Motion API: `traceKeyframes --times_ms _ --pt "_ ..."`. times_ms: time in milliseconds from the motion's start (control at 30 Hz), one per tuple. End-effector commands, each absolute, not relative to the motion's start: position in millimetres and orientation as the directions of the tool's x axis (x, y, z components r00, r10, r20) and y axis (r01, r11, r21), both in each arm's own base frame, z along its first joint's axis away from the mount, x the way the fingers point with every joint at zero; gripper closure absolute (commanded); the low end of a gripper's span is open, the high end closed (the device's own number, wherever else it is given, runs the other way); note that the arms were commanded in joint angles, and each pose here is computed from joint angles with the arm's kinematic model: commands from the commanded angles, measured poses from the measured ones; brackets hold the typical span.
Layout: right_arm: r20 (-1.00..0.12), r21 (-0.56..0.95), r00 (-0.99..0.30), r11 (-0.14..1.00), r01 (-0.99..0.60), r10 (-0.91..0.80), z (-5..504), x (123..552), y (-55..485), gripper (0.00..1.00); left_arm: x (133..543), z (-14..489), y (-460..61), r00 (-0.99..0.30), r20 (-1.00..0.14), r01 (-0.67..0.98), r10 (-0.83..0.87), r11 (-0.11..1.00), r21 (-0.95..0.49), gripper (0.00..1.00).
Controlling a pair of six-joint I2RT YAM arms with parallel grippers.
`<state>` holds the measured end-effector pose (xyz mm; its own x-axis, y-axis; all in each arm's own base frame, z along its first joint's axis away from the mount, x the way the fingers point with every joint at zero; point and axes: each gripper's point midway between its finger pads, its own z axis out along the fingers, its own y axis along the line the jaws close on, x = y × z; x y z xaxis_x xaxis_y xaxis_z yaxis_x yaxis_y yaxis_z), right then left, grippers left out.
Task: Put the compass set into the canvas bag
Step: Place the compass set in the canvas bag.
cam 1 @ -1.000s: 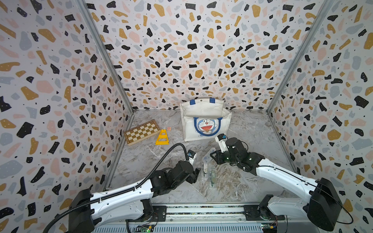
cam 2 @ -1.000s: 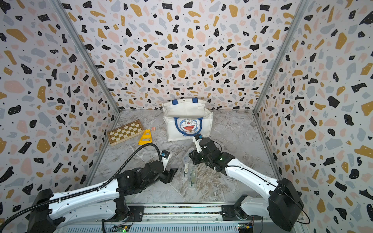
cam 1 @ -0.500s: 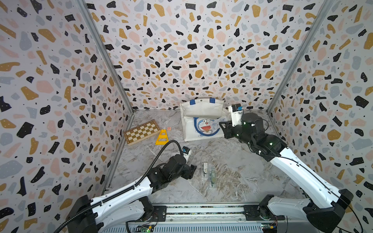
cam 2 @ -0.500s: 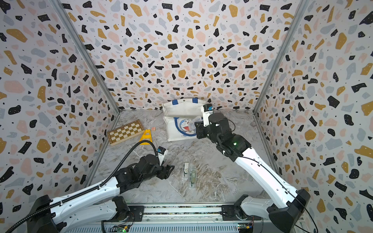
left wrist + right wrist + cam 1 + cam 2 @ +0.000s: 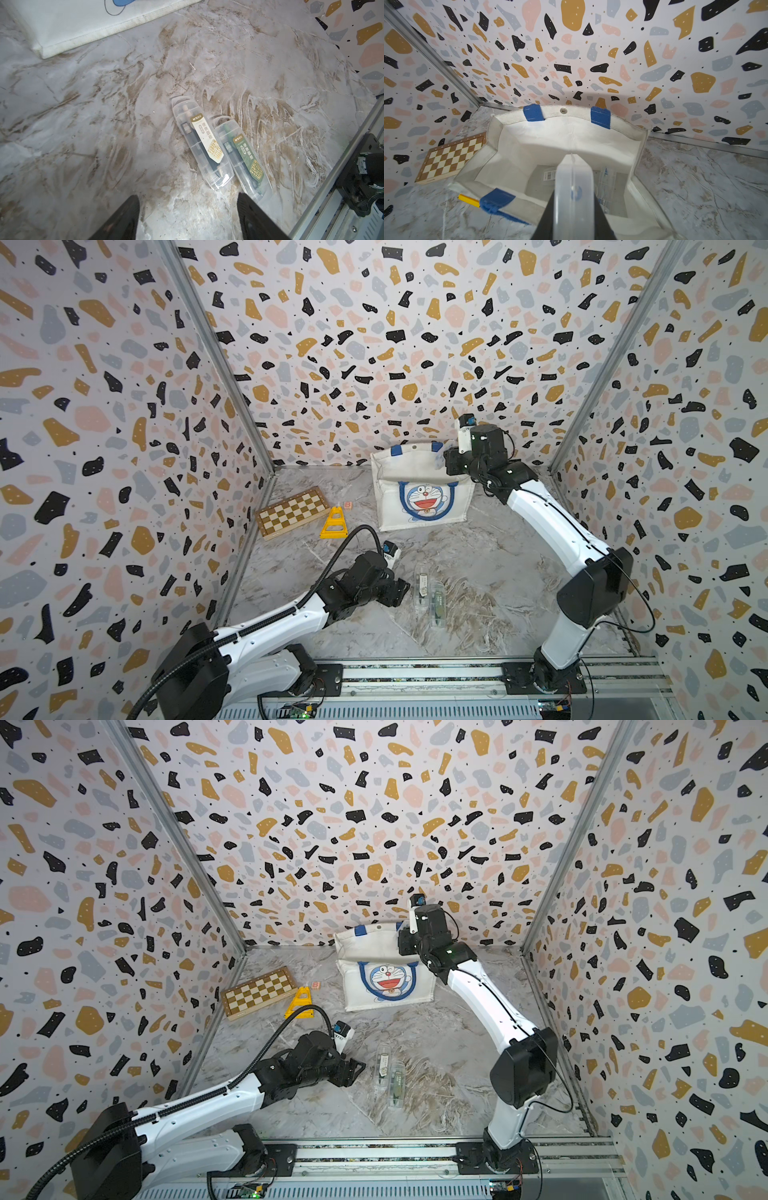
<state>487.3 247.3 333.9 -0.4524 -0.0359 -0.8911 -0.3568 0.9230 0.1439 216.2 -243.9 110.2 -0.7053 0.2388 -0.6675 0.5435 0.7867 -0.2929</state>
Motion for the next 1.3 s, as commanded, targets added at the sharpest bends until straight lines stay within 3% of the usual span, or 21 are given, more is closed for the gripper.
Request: traceKeyframes --times_ms 0,333,700,1067,1267 --pt "-0.901 0.118 -0.432 0.930 -0.347 -0.047 350 501 245 1.00 224 128 -258 -0.682 -0.699 0.569 0.216 0.756 -0.322 0.26" --pt "-0.813 0.059 -0.569 0.953 -0.298 -0.127 273 539 255 1.00 227 126 -258 -0.683 -0.690 0.571 0.240 0.765 -0.298 0.26" --pt "-0.725 -0.006 -0.660 0.960 -0.280 -0.197 214 548 253 1.00 226 117 -257 -0.701 -0.670 0.557 0.245 0.774 -0.300 0.26" --pt "-0.742 -0.020 -0.636 0.955 -0.297 -0.213 226 548 258 0.54 225 113 -257 -0.715 -0.659 0.544 0.235 0.779 -0.312 0.25" --pt "-0.833 0.005 -0.526 0.947 -0.321 -0.174 303 544 266 0.46 222 116 -258 -0.714 -0.661 0.551 0.231 0.768 -0.326 0.24"
